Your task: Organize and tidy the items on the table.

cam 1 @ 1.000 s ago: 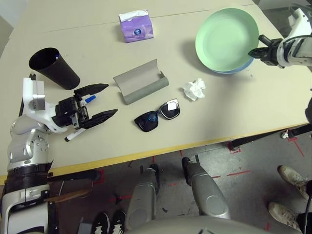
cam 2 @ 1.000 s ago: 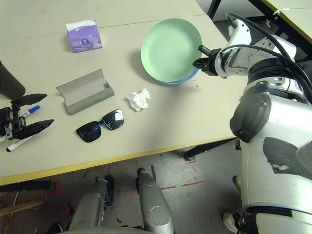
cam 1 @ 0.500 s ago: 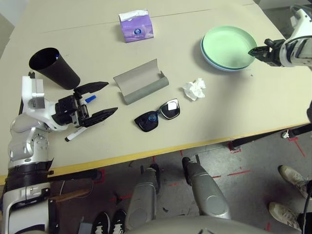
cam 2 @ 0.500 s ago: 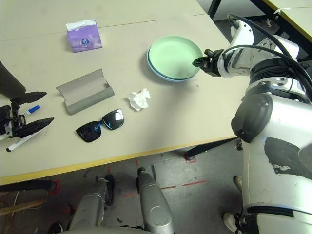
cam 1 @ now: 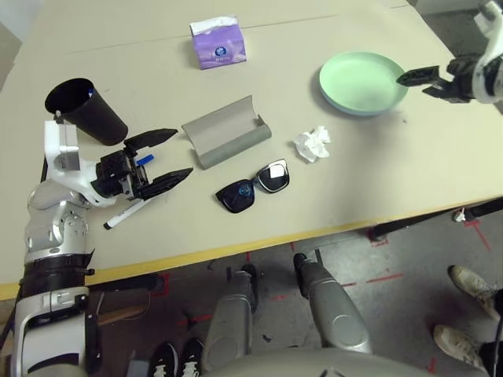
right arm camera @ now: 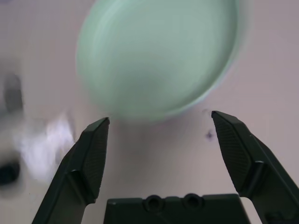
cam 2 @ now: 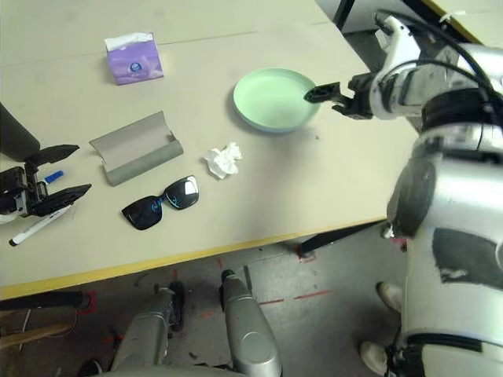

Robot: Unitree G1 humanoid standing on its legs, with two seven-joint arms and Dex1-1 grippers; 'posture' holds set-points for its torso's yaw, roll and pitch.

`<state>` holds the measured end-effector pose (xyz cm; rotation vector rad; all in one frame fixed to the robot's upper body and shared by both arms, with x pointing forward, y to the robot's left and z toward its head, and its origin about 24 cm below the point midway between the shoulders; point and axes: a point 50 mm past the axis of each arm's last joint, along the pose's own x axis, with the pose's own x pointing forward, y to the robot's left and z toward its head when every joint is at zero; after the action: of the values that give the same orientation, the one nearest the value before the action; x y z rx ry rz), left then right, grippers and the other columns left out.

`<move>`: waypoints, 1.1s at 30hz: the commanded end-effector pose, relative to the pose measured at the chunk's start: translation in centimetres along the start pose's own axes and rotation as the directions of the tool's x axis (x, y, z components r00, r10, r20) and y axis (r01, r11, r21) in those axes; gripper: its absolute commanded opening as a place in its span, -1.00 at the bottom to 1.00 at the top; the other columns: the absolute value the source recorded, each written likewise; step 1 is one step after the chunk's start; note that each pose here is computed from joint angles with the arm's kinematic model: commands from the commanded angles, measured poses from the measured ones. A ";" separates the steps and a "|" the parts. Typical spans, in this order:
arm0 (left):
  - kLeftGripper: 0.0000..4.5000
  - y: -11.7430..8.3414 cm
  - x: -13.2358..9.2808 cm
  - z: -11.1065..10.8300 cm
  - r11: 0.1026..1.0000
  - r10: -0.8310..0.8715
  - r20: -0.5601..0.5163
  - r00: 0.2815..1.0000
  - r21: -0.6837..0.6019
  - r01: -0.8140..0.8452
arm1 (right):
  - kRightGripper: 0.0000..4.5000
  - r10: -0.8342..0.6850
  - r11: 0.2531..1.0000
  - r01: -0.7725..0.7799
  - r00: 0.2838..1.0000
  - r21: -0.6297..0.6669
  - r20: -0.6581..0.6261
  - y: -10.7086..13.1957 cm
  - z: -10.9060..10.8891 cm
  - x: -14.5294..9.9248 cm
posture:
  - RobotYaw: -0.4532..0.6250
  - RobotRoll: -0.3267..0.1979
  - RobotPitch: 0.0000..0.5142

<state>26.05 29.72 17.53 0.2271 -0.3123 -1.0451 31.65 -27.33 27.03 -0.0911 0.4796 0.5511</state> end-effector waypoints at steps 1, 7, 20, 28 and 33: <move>1.00 0.0 -0.6 0.0 1.000 -0.012 -0.025 1.000 -0.005 0.012 | 0.99 0.179 0.961 -0.161 0.982 -0.226 0.059 5.4 -0.1 -1.9 | -0.72 0.25 0.19; 1.00 0.3 -0.5 -0.1 0.998 -0.056 -0.048 0.997 -0.024 0.055 | 0.99 0.288 0.921 -0.261 0.956 -0.291 0.052 10.3 -4.5 -0.6 | -0.77 0.25 0.21; 1.00 0.8 -0.2 -0.1 0.998 -0.065 -0.046 0.997 -0.024 0.064 | 0.99 0.293 0.889 -0.180 0.931 -0.420 0.220 11.5 -4.3 3.7 | -0.72 0.25 0.16; 1.00 0.8 -0.6 0.2 0.999 -0.050 -0.054 0.997 -0.019 0.049 | 0.99 0.352 0.852 -0.207 0.906 -0.481 0.234 12.2 -6.7 7.2 | -0.66 0.25 0.16; 1.00 0.6 -0.8 0.4 0.999 -0.041 -0.055 0.998 -0.017 0.040 | 0.99 0.392 0.828 -0.236 0.892 -0.509 0.224 12.7 -7.5 8.5 | -0.65 0.25 0.16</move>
<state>26.48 30.33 17.92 0.2425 -0.2606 -1.0878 28.37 -14.46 17.76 -0.3737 0.0232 0.9609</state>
